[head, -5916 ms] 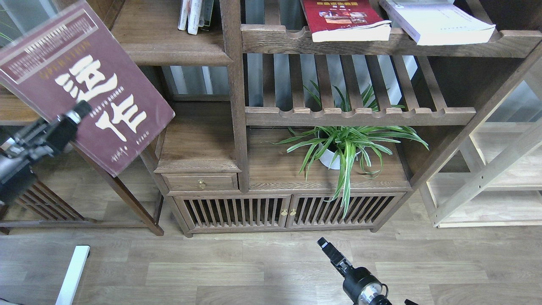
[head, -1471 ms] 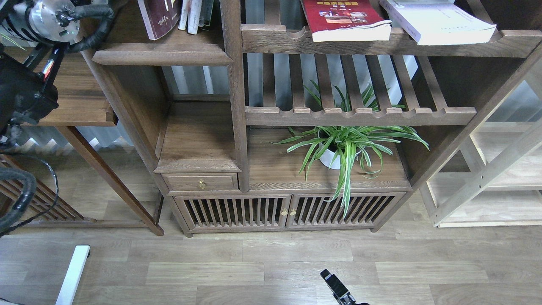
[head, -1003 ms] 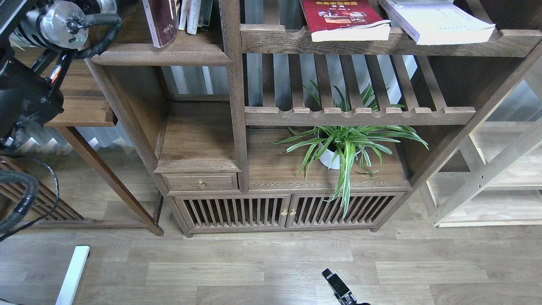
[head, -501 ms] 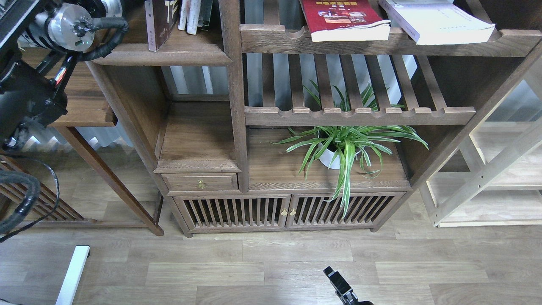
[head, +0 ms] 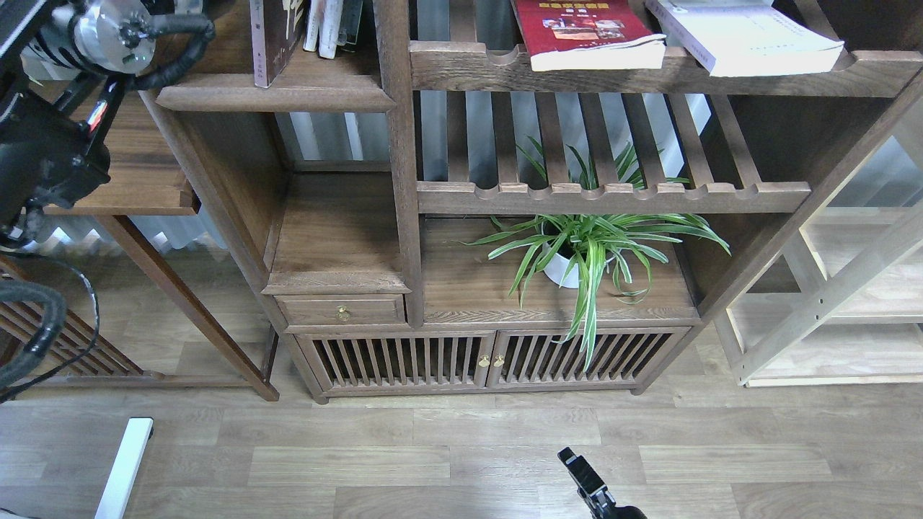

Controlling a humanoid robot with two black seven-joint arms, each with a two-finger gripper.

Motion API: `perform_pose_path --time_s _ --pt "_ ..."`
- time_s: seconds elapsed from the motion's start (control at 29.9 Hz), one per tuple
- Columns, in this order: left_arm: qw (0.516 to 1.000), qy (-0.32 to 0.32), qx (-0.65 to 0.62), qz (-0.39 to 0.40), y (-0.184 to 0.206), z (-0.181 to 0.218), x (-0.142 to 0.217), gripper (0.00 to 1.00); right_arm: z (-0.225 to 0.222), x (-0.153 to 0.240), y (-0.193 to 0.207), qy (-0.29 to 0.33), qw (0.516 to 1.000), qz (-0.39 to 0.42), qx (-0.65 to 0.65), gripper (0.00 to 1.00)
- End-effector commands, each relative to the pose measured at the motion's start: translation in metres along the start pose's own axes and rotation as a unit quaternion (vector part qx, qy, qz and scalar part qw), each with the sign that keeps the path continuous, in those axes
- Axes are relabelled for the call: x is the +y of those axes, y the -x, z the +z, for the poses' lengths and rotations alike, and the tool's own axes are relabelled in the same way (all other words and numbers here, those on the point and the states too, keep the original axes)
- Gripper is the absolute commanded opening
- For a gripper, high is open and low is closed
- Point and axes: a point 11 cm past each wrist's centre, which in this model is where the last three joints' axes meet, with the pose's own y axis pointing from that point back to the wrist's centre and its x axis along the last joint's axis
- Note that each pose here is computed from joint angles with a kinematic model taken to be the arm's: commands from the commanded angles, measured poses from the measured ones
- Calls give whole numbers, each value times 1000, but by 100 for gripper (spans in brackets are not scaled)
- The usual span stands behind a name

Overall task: Organize books on shelf
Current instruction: 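Insert the red book upright into the upper shelf with the left gripper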

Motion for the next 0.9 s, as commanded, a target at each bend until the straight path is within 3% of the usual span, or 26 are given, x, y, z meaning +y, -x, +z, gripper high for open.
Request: perform_pose_path --time_s 0.0,0.64,0.87 --pt "1000 7 10 -7 7 8 -1 65 0 0 0 0 1000 1 0 99" --pt "998 30 41 -25 13 25 3 77 -1 0 0 -1 1000 1 1 99" --pt "997 28 59 -34 15 26 2 78 -1 0 -1 0 1000 1 3 99"
